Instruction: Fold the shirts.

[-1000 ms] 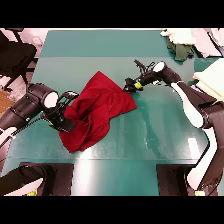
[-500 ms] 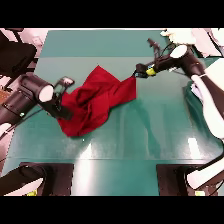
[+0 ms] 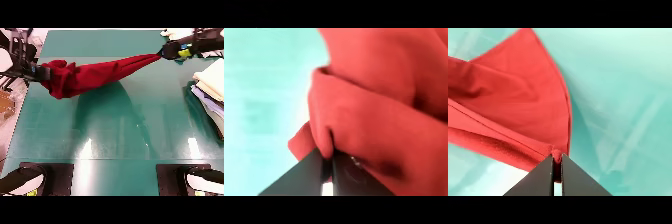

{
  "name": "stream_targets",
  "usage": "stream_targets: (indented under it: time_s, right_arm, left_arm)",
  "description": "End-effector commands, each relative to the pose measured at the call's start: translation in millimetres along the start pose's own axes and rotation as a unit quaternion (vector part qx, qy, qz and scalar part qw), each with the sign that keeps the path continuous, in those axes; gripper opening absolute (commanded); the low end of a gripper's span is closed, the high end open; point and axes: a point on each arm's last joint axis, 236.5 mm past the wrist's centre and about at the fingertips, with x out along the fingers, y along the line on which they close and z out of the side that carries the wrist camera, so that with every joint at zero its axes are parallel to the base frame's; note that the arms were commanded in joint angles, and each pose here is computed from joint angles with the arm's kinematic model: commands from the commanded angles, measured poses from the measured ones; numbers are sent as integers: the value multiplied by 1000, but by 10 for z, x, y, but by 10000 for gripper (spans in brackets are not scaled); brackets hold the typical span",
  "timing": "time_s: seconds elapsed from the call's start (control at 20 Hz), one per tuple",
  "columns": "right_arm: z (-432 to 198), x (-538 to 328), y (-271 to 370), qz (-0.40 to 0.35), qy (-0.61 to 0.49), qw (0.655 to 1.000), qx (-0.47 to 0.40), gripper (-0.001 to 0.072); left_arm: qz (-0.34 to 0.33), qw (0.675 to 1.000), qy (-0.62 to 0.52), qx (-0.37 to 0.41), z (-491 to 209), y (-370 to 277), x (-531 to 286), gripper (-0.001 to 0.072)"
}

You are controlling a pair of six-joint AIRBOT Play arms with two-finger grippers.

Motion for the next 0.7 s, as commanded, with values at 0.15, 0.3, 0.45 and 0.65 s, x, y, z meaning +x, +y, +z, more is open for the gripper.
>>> stream_targets:
  time_s: [0.15,0.3,0.45,0.65]
  right_arm:
    - [-1174,-352,468,-1,91,996,-15,22]
    - [-1749,-315,448,-21,107,994,16,21]
    - [-1551,-559,425,-32,16,999,28,21]
    - [-761,-1713,240,-107,-179,978,0,21]
  left_arm:
    - [-2,1000,-6,-25,153,78,244,34]
    - [-26,999,7,-33,106,-54,308,34]
    - [-39,999,9,-14,130,-101,216,33]
    - [-67,994,-89,-15,669,-64,-639,32]
